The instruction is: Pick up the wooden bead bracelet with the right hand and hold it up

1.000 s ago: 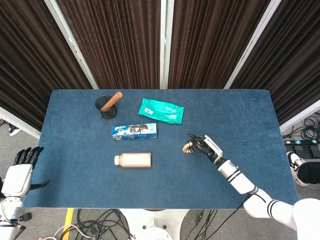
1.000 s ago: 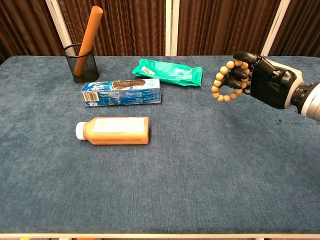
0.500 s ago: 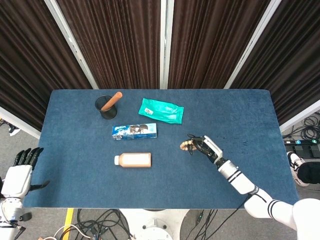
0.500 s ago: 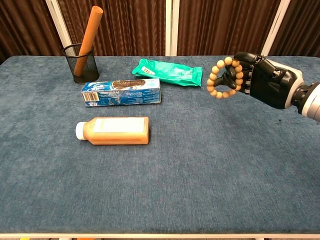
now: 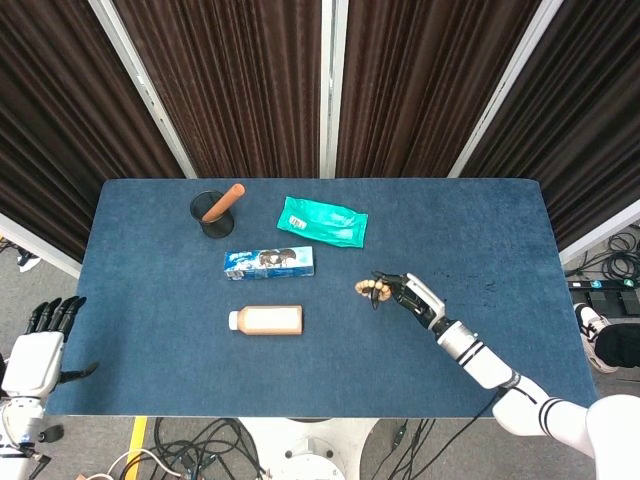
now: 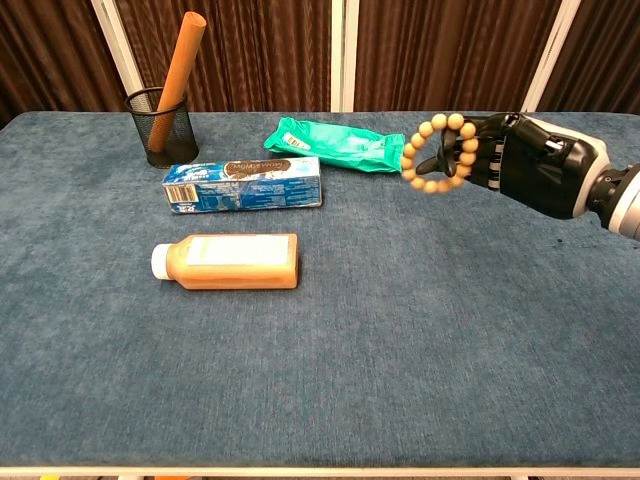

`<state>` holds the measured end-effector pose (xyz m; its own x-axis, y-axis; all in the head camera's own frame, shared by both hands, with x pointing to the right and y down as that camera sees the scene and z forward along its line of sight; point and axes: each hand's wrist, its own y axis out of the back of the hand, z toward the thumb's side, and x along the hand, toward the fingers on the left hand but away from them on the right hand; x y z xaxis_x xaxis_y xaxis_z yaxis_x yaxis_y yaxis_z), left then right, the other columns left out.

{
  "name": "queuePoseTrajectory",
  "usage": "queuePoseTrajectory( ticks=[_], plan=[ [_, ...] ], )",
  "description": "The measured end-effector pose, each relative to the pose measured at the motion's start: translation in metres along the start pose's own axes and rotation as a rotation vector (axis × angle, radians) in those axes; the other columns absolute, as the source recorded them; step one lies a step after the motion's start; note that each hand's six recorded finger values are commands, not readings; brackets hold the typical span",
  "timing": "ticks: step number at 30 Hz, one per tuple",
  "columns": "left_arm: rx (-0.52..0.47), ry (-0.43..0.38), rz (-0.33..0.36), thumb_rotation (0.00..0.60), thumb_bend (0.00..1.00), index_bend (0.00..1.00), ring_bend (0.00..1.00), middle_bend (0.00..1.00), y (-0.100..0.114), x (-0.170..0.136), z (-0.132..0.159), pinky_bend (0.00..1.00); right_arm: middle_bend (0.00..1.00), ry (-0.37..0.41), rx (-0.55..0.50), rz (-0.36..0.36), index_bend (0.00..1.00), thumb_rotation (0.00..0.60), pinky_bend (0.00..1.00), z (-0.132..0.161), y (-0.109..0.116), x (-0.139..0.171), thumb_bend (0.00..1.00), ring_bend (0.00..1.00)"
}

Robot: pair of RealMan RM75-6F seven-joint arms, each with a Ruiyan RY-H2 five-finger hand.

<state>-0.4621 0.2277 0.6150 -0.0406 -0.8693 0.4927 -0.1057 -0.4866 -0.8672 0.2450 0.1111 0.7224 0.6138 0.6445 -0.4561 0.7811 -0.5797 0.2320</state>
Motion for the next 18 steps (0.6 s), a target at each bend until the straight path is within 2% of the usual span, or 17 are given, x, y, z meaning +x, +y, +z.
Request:
queuePoseTrajectory(
  ticks=[3, 6, 8, 10, 16, 18],
  plan=[
    [0.000, -0.002, 0.001, 0.600, 0.00, 0.08, 0.01, 0.07, 0.0003, 0.0004, 0.0004, 0.00, 0.58, -0.001, 0.000, 0.001, 0.52, 0.301, 0.00, 0.0002, 0.0010, 0.0001, 1.00, 0.29],
    [-0.001, -0.002, 0.004, 0.600, 0.00, 0.08, 0.01, 0.07, 0.0012, 0.0009, 0.0003, 0.00, 0.56, 0.003, -0.014, 0.006, 0.47, 0.292, 0.00, 0.0011, 0.0008, 0.0007, 0.98, 0.27],
    [-0.001, 0.000, 0.004, 0.600, 0.00, 0.08, 0.01, 0.07, 0.0009, 0.0001, -0.0003, 0.00, 0.55, 0.012, -0.027, 0.014, 0.43, 0.286, 0.00, 0.0027, 0.0010, 0.0016, 0.82, 0.26],
    [-0.001, 0.000, 0.004, 0.600, 0.00, 0.08, 0.01, 0.07, 0.0011, 0.0002, -0.0004, 0.00, 0.55, 0.019, -0.029, 0.023, 0.40, 0.286, 0.00, 0.0047, 0.0019, 0.0028, 0.53, 0.25],
    [-0.002, -0.005, 0.007, 0.600, 0.00, 0.08, 0.01, 0.07, 0.0016, 0.0010, 0.0008, 0.00, 0.55, 0.024, -0.031, 0.019, 0.39, 0.285, 0.00, 0.0079, 0.0067, 0.0072, 0.22, 0.25],
    [-0.001, -0.007, 0.007, 0.600, 0.00, 0.08, 0.01, 0.07, 0.0018, 0.0013, 0.0014, 0.00, 0.56, 0.023, -0.032, 0.012, 0.38, 0.285, 0.00, 0.0080, 0.0082, 0.0088, 0.16, 0.25]
  ],
)
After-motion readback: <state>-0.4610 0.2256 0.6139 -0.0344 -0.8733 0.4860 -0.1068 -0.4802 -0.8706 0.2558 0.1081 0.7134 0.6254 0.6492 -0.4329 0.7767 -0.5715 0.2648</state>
